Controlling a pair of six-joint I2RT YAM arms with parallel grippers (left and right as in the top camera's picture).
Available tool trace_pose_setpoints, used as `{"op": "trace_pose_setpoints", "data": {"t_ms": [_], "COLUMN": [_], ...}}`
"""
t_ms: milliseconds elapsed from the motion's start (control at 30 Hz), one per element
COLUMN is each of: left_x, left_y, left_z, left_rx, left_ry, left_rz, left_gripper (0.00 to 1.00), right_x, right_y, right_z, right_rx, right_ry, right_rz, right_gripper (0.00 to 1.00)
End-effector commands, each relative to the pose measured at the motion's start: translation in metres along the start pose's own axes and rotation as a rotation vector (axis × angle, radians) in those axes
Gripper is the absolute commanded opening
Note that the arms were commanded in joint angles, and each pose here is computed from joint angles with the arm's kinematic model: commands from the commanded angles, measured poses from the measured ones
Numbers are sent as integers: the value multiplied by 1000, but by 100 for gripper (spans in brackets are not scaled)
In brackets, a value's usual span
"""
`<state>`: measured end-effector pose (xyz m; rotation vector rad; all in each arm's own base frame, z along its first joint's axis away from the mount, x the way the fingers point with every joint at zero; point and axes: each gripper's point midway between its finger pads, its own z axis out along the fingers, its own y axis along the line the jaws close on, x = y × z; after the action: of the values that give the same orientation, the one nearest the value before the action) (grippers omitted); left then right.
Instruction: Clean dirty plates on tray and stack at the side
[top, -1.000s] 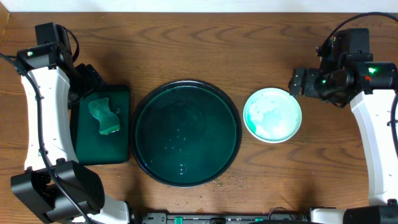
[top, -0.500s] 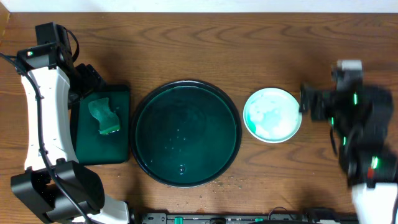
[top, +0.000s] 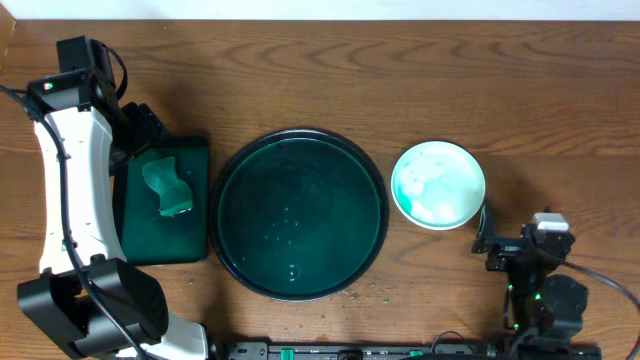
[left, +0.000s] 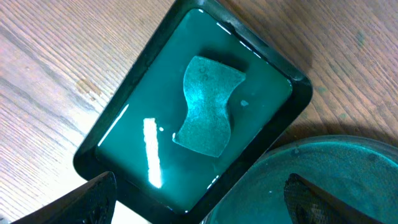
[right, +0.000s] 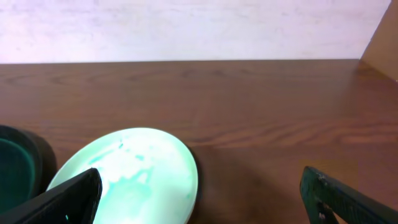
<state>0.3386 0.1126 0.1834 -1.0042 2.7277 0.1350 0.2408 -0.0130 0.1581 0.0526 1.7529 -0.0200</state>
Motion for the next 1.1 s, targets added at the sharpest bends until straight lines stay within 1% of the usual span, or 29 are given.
{"op": "trace_pose_setpoints", "data": {"t_ms": [0,133,1067], "left_x": [2,2,2], "left_y": [3,3,3], "left_z": [2,2,2], "left_rx": [-14,-14,-14], "left_ry": [9,9,9], "left_rz": [8,9,8], "left_gripper": [86,86,86], "right_x": [5,0,0], "right_y": [-3,-2,-2], "right_z": [4,5,5], "right_rx": [10,7,9], "right_ry": [-60,-110,-111], "right_rz": [-5,-7,-6], "right_gripper": [99,99,99]}}
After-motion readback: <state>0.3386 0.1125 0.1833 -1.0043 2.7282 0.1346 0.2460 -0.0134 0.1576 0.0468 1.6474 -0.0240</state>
